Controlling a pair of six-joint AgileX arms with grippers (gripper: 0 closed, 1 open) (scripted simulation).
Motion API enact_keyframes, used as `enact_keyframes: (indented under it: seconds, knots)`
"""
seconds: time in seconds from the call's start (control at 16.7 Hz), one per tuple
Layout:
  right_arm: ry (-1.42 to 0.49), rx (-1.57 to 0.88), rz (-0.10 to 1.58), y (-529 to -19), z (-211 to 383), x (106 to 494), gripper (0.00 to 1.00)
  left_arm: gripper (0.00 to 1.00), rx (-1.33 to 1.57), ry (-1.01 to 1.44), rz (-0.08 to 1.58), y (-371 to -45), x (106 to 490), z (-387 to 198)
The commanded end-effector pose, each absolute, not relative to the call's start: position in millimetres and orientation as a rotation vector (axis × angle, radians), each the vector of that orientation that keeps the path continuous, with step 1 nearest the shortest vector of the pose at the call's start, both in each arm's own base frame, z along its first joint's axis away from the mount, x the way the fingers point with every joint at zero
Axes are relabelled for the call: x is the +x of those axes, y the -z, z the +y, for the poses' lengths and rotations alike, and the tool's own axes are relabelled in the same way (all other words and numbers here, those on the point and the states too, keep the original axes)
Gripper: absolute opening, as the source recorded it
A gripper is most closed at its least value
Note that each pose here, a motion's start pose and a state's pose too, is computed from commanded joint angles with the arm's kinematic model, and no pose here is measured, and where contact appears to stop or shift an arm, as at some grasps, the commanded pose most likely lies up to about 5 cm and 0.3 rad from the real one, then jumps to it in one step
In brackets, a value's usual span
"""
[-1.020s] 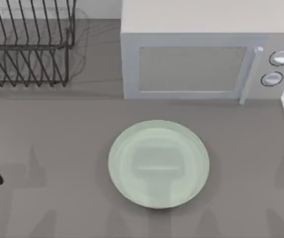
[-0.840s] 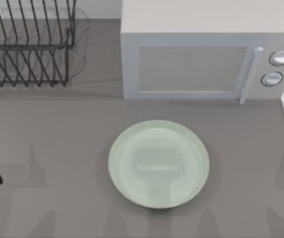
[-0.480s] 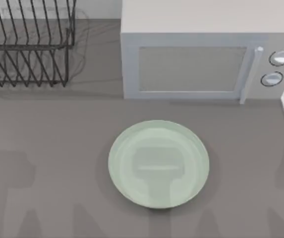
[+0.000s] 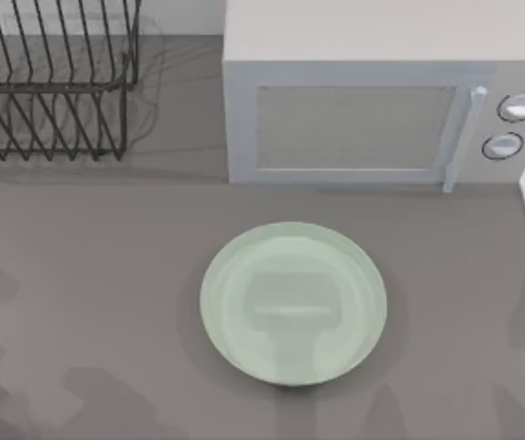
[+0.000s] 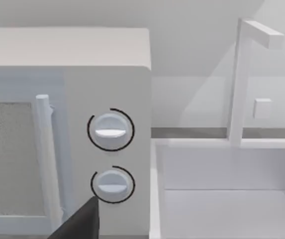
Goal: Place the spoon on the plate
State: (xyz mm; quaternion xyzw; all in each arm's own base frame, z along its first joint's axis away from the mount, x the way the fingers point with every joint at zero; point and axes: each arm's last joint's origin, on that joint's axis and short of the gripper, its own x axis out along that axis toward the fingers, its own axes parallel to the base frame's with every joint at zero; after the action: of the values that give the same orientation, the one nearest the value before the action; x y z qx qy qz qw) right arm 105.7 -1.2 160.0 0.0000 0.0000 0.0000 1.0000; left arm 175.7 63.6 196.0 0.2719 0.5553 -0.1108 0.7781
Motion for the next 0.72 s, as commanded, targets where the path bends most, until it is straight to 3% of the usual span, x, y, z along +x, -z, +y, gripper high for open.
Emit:
enact_keyframes:
  seconds: [0.3,0.72]
  knots:
    - [0.000,0.000,0.000,-160,-1,106,1.00,1.00,0.605,0.512,1.437,-193,204,100]
    - [0.000,0.000,0.000,-160,-1,106,1.00,1.00,0.602,0.605,1.480,-192,213,114]
